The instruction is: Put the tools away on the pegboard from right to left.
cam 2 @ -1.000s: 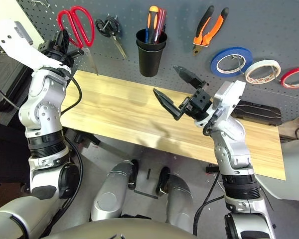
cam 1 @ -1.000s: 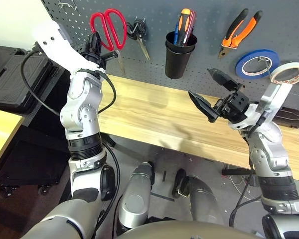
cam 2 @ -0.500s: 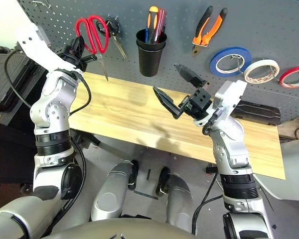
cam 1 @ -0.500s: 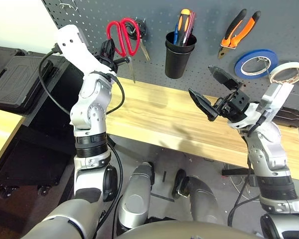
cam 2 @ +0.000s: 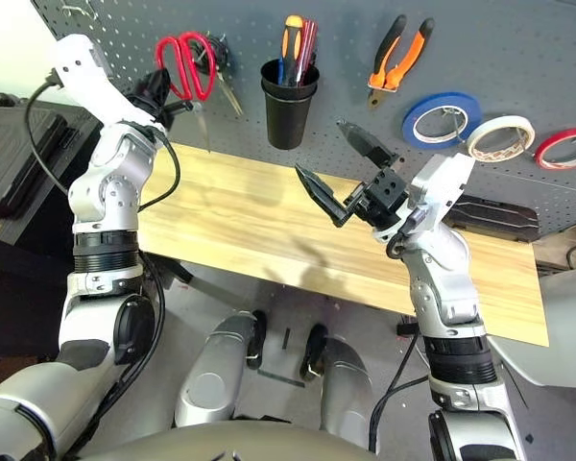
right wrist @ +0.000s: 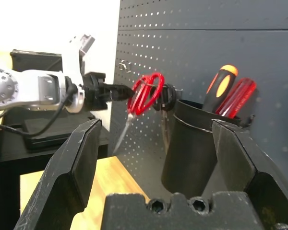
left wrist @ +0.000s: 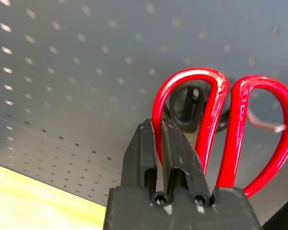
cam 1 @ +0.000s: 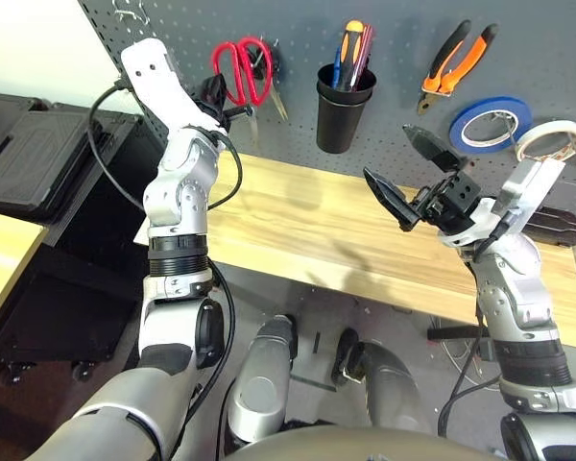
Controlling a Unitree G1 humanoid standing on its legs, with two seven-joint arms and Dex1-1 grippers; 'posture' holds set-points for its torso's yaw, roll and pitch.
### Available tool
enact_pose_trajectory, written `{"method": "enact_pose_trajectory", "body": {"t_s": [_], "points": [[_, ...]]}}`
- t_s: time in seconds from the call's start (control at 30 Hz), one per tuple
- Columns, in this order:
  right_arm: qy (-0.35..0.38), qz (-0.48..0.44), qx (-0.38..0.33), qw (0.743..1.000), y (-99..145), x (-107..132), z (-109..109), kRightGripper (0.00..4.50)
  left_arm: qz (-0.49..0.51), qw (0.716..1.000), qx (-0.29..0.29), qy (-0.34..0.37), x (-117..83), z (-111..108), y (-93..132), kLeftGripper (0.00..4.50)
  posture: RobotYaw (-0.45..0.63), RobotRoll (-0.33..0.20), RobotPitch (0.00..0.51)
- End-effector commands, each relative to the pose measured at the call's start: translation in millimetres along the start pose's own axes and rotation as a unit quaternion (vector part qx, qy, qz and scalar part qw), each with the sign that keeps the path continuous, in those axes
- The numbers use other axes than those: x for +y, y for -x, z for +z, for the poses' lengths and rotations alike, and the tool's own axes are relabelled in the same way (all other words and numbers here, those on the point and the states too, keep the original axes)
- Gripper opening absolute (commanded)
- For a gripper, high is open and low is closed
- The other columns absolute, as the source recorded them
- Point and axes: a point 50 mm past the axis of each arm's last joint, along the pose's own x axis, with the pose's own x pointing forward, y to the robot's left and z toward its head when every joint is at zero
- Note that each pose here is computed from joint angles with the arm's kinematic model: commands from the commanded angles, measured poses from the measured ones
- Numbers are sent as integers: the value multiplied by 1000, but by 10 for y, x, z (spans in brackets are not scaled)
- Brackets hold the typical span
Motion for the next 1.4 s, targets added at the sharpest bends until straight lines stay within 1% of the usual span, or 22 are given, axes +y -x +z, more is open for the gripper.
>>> {"method": "enact_pose_trajectory", "body": {"t_s": [0.03, 0.17, 0.3, 0.4, 0.43, 0.47, 0.57, 0.7, 0.77, 0.97, 1.03, 1.1, 1.2, 1.3, 1.4], "points": [[7, 0, -5, 1000, -20, 35, 18, 4500, -17, 1000, 11, -15, -47, -74, -88, 16, 190, 0, 175], [7, -3, -6, 1000, -39, 63, 12, 4500, -6, 999, 30, -26, 27, -162, -153, 16, 187, 0, 177], [9, -10, -3, 1000, -56, 60, -4, 4500, -7, 999, 29, -43, 90, -201, -143, 1259, 185, 0, 180], [16, -32, 4, 999, -74, 30, -44, 4500, -13, 998, 34, -55, 151, -258, -77, 2474, 189, 0, 181], [17, -41, 8, 999, -76, 19, -62, 4500, -19, 997, 32, -65, 174, -277, -35, 2805, 191, 0, 181], [17, -51, 15, 998, -76, 7, -84, 4500, -25, 997, 30, -73, 199, -290, 8, 3252, 192, 0, 180], [21, -92, 32, 995, -51, -45, -155, 4500, -39, 995, 26, -88, 281, -320, 167, 4411, 199, 0, 177], [23, -164, 54, 985, 22, -125, -258, 4500, -48, 993, 24, -110, 414, -366, 386, 4465, 202, 0, 168], [30, -210, 68, 975, 90, -166, -324, 4500, -49, 991, 19, -124, 524, -409, 544, 4465, 206, 0, 159], [59, -318, 105, 940, 319, -289, -472, 4500, -29, 987, -11, -159, 799, -496, 864, 4465, 201, 0, 141], [69, -352, 117, 926, 414, -332, -514, 4500, -18, 985, -27, -170, 898, -502, 934, 4465, 192, 0, 133], [78, -383, 129, 911, 516, -381, -555, 4500, -16, 983, -29, -179, 987, -524, 980, 4465, 183, 0, 126], [89, -415, 143, 894, 663, -452, -599, 4500, -14, 980, -32, -195, 1116, -547, 1026, 4465, 170, 0, 119], [100, -443, 152, 878, 783, -533, -612, 4500, -2, 978, -54, -201, 1228, -538, 1058, 4465, 153, 0, 112], [104, -471, 162, 861, 905, -615, -624, 4500, 0, 977, -50, -205, 1341, -562, 1075, 4465, 140, 0, 106]]}}
